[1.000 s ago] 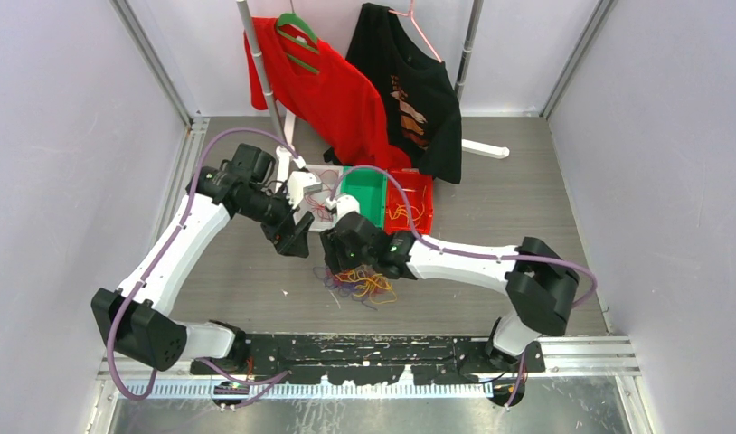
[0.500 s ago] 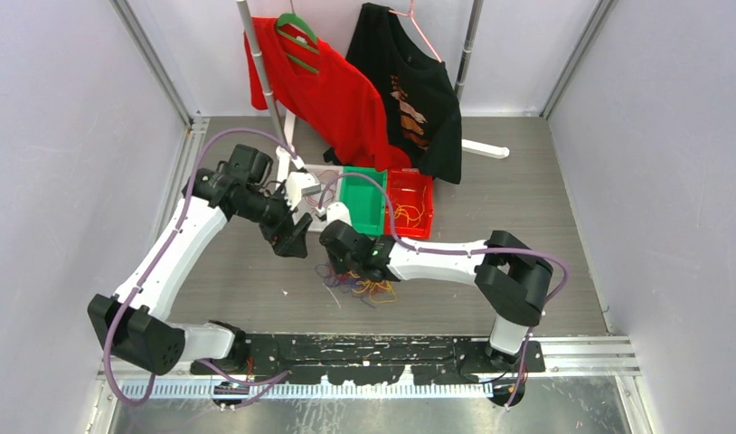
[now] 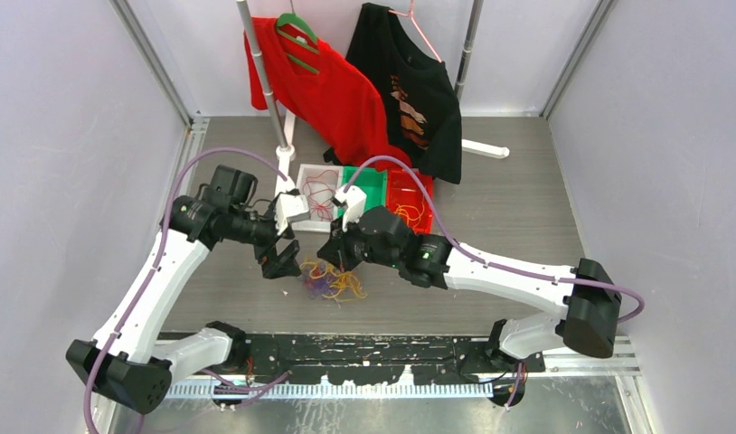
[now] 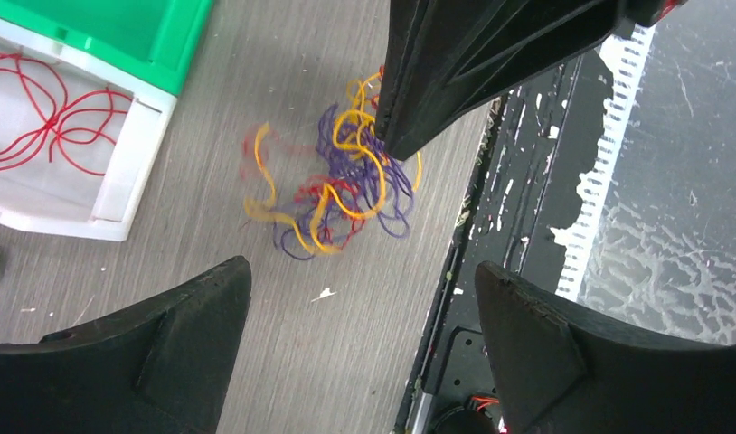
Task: Untangle the cables
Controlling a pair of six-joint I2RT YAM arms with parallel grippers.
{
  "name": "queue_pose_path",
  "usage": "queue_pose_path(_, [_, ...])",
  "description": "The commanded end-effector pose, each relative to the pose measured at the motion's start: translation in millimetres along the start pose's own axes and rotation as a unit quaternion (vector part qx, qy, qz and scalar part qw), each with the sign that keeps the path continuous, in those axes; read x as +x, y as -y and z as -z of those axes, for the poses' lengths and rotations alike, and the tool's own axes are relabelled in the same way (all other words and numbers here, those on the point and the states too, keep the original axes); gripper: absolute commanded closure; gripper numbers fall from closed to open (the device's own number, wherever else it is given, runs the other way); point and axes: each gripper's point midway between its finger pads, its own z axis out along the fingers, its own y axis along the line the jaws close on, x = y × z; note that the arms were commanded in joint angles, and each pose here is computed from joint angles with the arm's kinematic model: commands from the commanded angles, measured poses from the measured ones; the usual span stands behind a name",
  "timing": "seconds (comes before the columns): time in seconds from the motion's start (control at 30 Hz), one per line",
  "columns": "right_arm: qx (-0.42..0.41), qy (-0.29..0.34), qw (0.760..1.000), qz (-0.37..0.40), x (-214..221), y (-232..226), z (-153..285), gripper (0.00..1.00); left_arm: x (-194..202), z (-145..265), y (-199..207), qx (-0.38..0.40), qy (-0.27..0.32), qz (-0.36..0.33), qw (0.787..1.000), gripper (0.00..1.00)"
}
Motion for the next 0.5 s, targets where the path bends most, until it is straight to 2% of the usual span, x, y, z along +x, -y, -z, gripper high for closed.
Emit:
queue_pose_path(0.0, [-0.085,0.022,0.996,-0.011,-19.0,-35.3,13.5,0.99,-18.4,-4.0,-1.3,-0.003,0.063,-0.048,0.997,0.07])
queue_pose_path(0.07, [-0.091,0.038,0.995,-0.014,-27.3,-38.9,17.9,0.99,-20.7,-7.9,1.4,0.001,0.083,-0.031,0.996,0.07])
queue_pose_path(0.2, [-0.122,0.077,0.989,-0.017,-50.4,-53.3,31.3,0.99,-15.8,-15.2,8.1,-0.004,0.119,-0.044,0.992,0.07])
queue_pose_path(0.33, [-0.149,0.089,0.985,-0.018,-59.9,-62.1,37.8,0.99,-2.7,-27.3,4.2,-0.014,0.111,-0.05,0.992,0.11])
queue_pose_path(0.47, [-0.157,0.095,0.983,-0.021,-62.8,-62.7,40.0,0.99,-0.4,-39.6,2.9,0.004,0.108,0.037,0.993,0.17])
